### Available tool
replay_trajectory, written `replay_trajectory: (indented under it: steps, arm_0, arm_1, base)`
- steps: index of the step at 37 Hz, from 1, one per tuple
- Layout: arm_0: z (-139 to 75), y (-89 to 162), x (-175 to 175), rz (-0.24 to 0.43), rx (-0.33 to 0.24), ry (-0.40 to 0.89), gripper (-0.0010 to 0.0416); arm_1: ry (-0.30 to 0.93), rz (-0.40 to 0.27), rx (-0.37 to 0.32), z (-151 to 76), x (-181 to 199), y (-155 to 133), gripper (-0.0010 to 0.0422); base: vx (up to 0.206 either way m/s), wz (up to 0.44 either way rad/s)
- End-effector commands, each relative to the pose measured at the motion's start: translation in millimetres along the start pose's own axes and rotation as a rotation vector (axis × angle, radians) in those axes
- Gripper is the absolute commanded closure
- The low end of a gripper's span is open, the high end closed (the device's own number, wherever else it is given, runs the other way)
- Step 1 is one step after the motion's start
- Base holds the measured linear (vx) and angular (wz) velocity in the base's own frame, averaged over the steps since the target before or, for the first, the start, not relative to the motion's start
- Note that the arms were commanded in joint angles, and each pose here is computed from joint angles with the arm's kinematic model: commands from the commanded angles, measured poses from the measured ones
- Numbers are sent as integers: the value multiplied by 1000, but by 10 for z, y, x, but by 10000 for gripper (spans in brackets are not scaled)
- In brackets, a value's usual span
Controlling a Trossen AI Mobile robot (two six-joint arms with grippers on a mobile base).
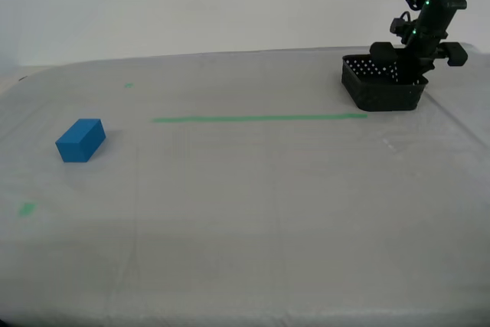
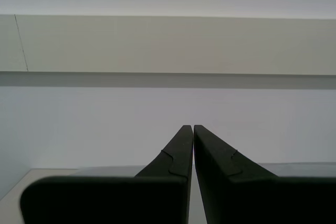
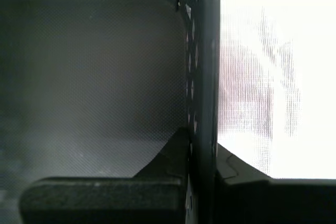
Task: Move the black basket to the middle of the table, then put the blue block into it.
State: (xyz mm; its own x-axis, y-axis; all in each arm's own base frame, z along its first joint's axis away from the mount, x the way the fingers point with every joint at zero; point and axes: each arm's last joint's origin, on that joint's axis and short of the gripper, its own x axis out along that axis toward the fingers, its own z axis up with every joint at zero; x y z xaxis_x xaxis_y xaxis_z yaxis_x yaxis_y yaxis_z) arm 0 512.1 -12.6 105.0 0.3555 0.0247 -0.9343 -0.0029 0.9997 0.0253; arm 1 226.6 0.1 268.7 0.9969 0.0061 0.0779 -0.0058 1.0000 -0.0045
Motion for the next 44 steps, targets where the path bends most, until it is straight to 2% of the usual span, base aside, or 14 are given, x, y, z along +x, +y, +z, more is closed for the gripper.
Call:
replay_trajectory:
  steps: [1,19,32,44]
  arm_0:
    - [2,3,0,-2,0,-2,409]
    - [17,17,-50,14,9,-8,407]
    - [102,35,-404,21,14,-53,407]
    - [102,119,-661,25,29,-38,407]
  arm_1:
    - [-5,1,1,7,0,0,412]
    - [-5,0,1,7,0,-1,412]
    - [-5,0,1,7,0,-1,412]
    - [-5,0,1,7,0,-1,412]
  base:
    - [0,0]
    - [0,0]
    - [0,0]
    - [0,0]
